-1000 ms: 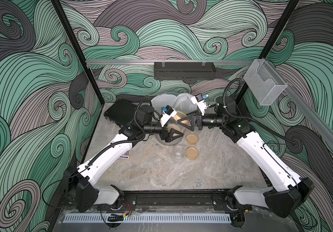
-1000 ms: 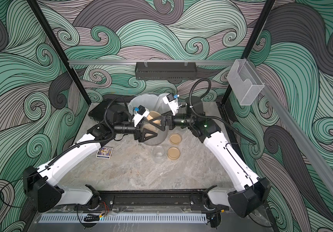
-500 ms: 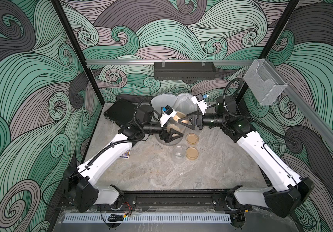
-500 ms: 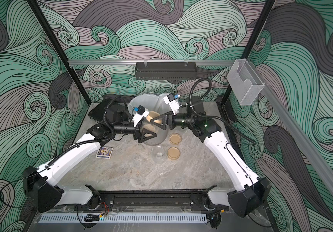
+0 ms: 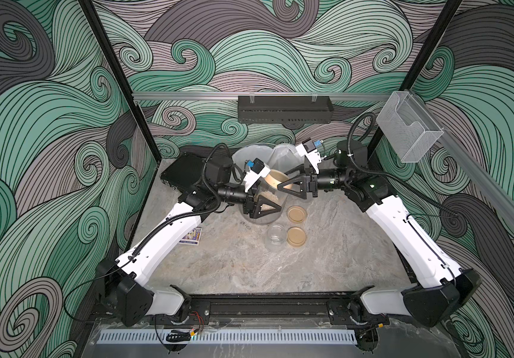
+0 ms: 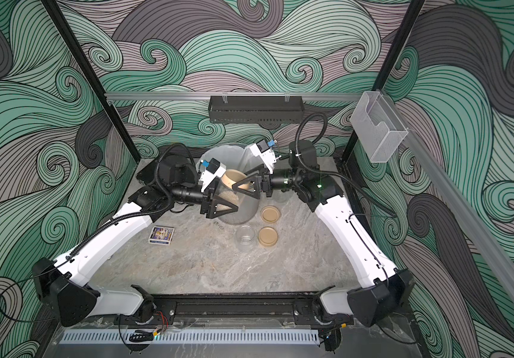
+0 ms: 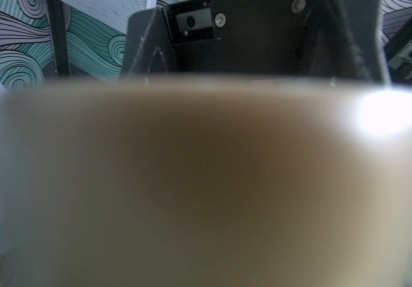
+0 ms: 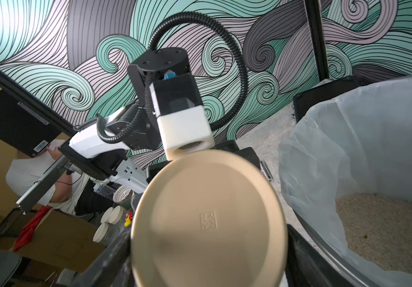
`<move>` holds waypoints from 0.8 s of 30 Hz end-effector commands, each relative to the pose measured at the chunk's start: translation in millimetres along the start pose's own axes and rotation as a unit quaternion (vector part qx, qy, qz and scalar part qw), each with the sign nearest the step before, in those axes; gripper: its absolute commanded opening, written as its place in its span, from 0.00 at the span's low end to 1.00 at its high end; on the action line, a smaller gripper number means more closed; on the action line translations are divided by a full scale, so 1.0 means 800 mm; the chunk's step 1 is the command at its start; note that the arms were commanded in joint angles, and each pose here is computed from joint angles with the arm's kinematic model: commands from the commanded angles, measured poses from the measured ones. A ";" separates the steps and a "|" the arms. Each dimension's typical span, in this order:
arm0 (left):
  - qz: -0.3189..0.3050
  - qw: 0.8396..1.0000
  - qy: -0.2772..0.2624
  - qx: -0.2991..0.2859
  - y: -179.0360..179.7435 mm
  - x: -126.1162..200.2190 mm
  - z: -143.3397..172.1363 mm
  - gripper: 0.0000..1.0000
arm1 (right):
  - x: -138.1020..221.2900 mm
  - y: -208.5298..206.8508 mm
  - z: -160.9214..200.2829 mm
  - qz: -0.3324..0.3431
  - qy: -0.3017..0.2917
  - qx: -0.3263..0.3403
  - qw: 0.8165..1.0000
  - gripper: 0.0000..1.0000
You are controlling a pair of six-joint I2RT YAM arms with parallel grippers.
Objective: Empty moldy rice from jars
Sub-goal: Unscrew the lid from the jar.
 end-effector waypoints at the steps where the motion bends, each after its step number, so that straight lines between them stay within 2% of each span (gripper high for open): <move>1: 0.071 0.996 -0.030 -0.034 -0.023 0.003 -0.034 0.32 | 0.001 0.024 -0.013 -0.088 0.005 0.077 0.993 0.74; 10: 0.074 0.995 -0.040 -0.043 -0.032 0.008 -0.041 0.32 | 0.002 0.022 -0.031 -0.146 -0.002 0.104 0.984 0.78; 24: 0.047 0.996 -0.042 -0.056 -0.032 0.012 -0.039 0.34 | 0.008 0.006 -0.036 -0.110 -0.019 0.086 0.990 0.89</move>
Point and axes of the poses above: each gripper's point midway between its finger pads, its own x axis back along the fingers, its own y axis along the line the jaws close on, z = x × y, the point moved 9 cm from there along x, back along the fingers, and after that the axes turned 6 degrees about -x, right-handed, at the moved point
